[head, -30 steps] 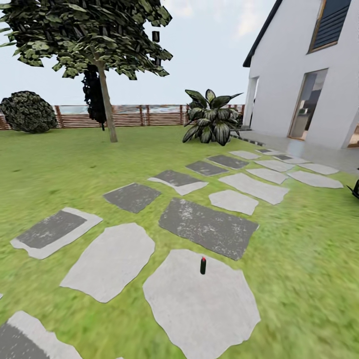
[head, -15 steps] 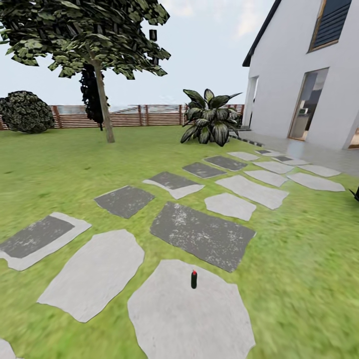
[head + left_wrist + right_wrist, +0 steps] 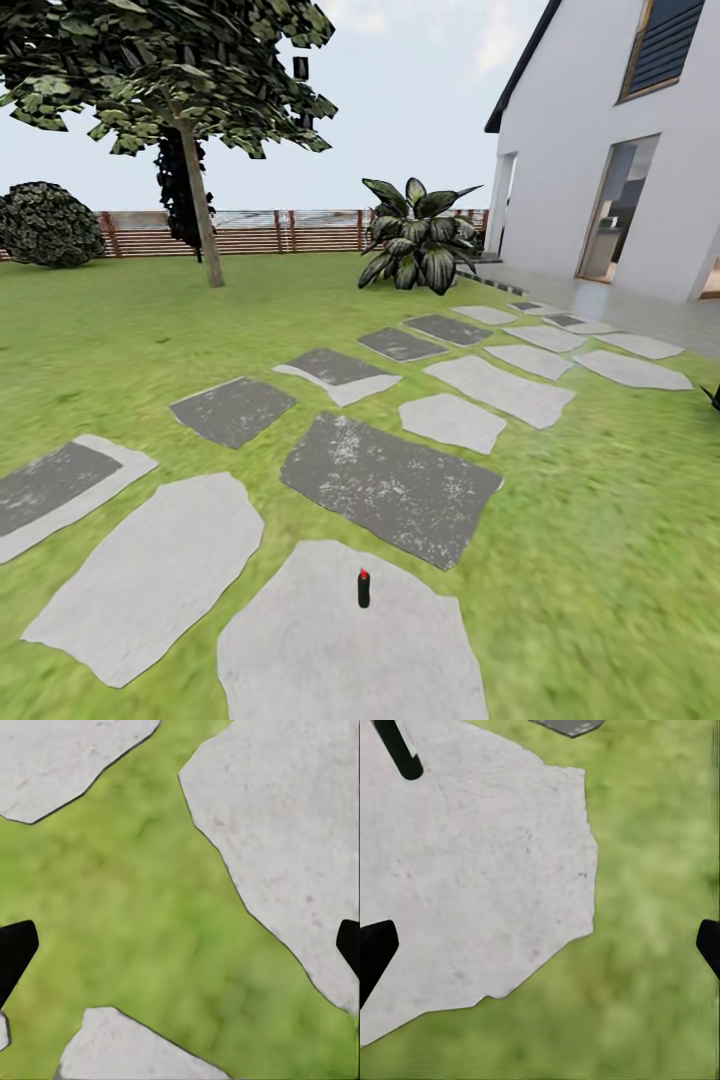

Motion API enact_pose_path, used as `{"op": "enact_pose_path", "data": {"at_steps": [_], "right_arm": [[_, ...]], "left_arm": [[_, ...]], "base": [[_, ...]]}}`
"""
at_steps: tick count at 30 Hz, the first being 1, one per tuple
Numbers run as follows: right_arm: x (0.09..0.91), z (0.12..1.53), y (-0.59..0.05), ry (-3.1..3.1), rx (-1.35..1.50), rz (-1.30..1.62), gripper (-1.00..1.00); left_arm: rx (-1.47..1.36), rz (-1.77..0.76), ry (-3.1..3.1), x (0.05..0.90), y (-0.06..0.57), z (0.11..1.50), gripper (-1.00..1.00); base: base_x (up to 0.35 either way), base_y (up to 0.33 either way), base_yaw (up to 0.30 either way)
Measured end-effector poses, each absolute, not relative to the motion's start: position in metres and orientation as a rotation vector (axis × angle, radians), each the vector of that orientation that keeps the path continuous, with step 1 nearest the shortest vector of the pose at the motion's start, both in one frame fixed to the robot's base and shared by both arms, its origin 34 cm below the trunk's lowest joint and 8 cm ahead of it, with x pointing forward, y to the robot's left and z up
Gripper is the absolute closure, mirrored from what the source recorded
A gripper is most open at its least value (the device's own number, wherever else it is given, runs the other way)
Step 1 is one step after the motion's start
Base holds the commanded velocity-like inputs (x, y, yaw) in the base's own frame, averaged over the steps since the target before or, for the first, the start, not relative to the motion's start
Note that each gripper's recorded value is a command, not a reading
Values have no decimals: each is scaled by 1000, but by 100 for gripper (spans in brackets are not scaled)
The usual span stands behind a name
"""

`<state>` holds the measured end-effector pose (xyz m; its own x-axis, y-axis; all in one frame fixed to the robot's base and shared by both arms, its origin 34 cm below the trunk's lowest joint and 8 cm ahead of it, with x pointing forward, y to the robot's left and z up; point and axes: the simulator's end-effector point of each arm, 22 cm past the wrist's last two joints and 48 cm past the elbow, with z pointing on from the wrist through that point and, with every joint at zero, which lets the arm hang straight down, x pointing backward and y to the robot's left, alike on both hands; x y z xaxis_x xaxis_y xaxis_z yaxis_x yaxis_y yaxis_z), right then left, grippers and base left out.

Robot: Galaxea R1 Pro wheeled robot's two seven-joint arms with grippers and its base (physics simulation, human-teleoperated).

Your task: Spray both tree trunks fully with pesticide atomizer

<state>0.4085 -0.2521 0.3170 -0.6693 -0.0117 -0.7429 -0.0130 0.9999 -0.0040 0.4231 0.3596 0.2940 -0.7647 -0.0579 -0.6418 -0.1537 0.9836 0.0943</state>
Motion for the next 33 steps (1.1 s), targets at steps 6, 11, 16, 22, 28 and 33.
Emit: {"op": "enact_pose_path", "data": {"at_steps": [6,11,16,22,28,33], "right_arm": [[409,317,-252,2303,-17,2,-100],[409,317,-252,2303,-17,2,-100],[409,317,-252,2303,-17,2,-100],[409,317,-252,2303,-16,1,-100],[409,317,-252,2303,-15,1,-100],[409,317,-252,2303,-15,1,-100]], "left_arm": [[-149,186,2440,423,361,294,-100],[-150,187,2439,423,361,294,-100],[-150,187,2439,423,361,294,-100],[-149,187,2440,423,361,294,-100],[-149,187,2439,423,361,294,-100],[-149,186,2439,423,361,294,-100]], "base": [[233,-251,0],[229,-257,10],[219,-266,190],[215,-268,270],[212,-269,275],[203,-273,148]]}}
